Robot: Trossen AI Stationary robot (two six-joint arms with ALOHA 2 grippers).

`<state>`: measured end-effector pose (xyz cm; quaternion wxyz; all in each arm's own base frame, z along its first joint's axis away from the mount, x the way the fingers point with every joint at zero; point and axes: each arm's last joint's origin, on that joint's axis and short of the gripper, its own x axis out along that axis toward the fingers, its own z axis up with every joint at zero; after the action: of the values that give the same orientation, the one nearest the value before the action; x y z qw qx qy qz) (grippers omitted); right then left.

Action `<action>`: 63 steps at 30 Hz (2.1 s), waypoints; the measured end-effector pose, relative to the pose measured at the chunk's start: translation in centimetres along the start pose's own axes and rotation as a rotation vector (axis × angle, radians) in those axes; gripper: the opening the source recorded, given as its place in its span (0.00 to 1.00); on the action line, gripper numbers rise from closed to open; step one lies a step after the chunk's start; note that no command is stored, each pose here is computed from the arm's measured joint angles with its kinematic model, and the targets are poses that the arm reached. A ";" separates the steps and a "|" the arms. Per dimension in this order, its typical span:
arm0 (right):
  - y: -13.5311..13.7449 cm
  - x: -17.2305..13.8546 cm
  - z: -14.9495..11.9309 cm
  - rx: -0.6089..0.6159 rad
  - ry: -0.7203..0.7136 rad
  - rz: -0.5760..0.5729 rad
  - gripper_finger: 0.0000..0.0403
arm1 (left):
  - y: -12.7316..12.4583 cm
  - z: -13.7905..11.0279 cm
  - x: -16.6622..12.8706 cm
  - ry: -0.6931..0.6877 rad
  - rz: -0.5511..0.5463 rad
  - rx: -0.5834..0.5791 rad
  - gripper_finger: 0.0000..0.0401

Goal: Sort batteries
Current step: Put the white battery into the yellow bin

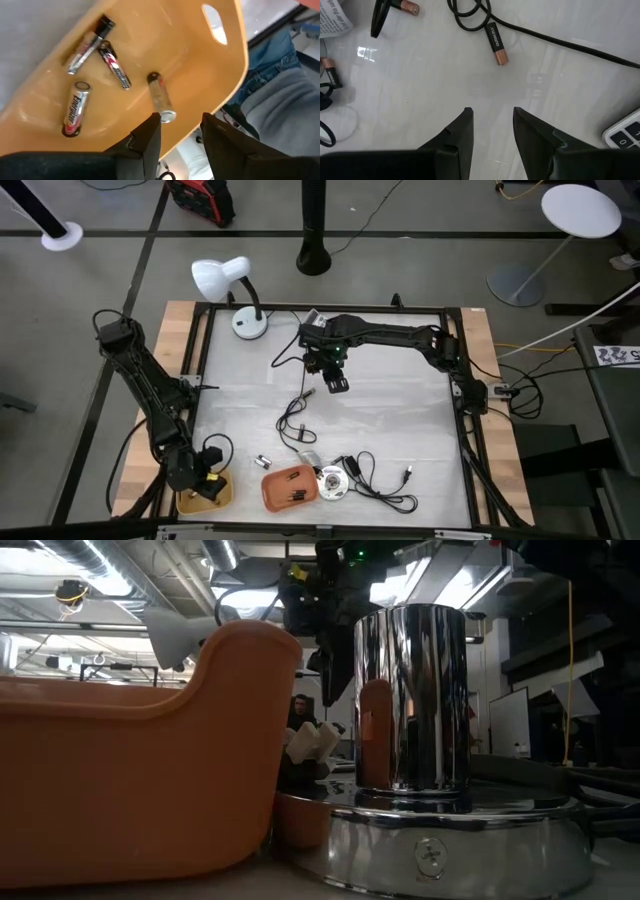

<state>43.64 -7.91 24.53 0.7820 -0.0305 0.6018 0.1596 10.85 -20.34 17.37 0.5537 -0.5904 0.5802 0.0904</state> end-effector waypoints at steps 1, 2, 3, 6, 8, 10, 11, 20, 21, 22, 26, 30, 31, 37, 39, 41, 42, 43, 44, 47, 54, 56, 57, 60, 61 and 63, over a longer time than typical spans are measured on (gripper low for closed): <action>0.0 0.0 0.0 -0.001 0.000 0.000 0.33 | -0.1 0.0 0.0 0.004 -0.007 0.010 0.33; 0.0 0.0 0.0 -0.002 0.000 0.000 0.33 | -0.2 -0.1 0.0 0.010 -0.018 0.029 0.33; 0.0 0.0 0.0 -0.003 0.000 0.000 0.33 | -0.3 -0.2 0.0 0.018 -0.032 0.051 0.32; 0.0 0.0 0.0 -0.004 0.000 0.000 0.33 | -0.7 -0.5 -0.2 0.043 -0.083 0.094 0.30; 0.0 0.0 0.0 -0.005 -0.002 -0.001 0.33 | -1.1 -0.6 -0.5 0.044 -0.129 0.126 0.29; 0.0 0.0 0.0 -0.006 -0.005 -0.002 0.33 | -1.4 -0.7 -0.8 0.022 -0.176 0.190 0.28; 0.0 0.0 0.0 -0.006 -0.005 -0.002 0.33 | -1.5 -0.7 -1.0 0.005 -0.193 0.234 0.28; -0.1 0.0 0.4 0.000 -0.040 -0.017 0.33 | -2.6 -0.2 -3.9 -0.141 -0.346 0.532 0.27; 0.0 0.1 0.7 0.009 -0.056 -0.024 0.33 | -2.7 -0.1 -4.1 -0.169 -0.358 0.560 0.27; -0.1 0.1 0.9 0.021 -0.075 -0.031 0.33 | -2.8 0.1 -4.3 -0.210 -0.370 0.594 0.27; 0.5 0.2 1.9 0.016 -0.145 -0.033 0.33 | -3.3 1.0 -4.7 -0.392 -0.382 0.699 0.27; 2.2 0.6 3.2 -0.043 -0.200 -0.034 0.33 | -3.6 2.1 -4.7 -0.482 -0.319 0.829 0.27; 2.6 0.7 3.6 -0.061 -0.221 -0.038 0.33 | -3.5 2.4 -4.7 -0.512 -0.287 0.862 0.27; 5.8 1.0 6.3 -0.177 -0.374 -0.063 0.33 | -2.8 4.1 -4.6 -0.626 -0.085 0.975 0.26; 7.0 1.2 7.0 -0.204 -0.409 -0.061 0.33 | -2.5 4.6 -4.5 -0.635 -0.021 1.012 0.25; 8.2 1.4 7.4 -0.199 -0.419 -0.044 0.33 | -2.4 4.9 -4.6 -0.637 0.022 1.035 0.25; 8.9 1.5 7.5 -0.202 -0.416 -0.035 0.33 | -2.3 5.1 -4.6 -0.637 0.040 1.051 0.25; 9.5 1.7 7.6 -0.198 -0.412 -0.025 0.33 | -2.3 5.2 -4.6 -0.635 0.060 1.077 0.25; 10.2 1.8 7.7 -0.199 -0.411 -0.016 0.33 | -2.3 5.4 -4.6 -0.633 0.079 1.108 0.25; 12.2 2.2 8.0 -0.199 -0.406 0.012 0.33 | -2.5 5.9 -4.5 -0.643 0.114 1.187 0.25; 16.4 3.0 8.3 -0.141 -0.387 0.007 0.33 | -3.0 7.0 -2.4 -0.518 0.171 1.310 0.25; 17.4 3.2 8.3 -0.134 -0.379 -0.012 0.33 | -3.1 7.3 -1.6 -0.487 0.189 1.344 0.25; 17.9 3.3 8.3 -0.130 -0.374 -0.023 0.33 | -3.1 7.4 -1.2 -0.476 0.200 1.358 0.25; 19.0 3.5 8.3 -0.105 -0.365 -0.089 0.33 | -2.9 7.9 -0.2 -0.448 0.254 1.389 0.25; 19.3 3.6 8.2 -0.092 -0.359 -0.111 0.33 | -2.8 8.1 0.0 -0.441 0.269 1.389 0.25; 19.8 3.7 8.0 -0.057 -0.340 -0.140 0.33 | -2.7 8.5 0.5 -0.435 0.298 1.393 0.25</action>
<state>46.28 13.52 26.07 0.8805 -0.0670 0.4524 0.1247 17.63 -14.96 15.36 0.8839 0.0133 0.4546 -0.1094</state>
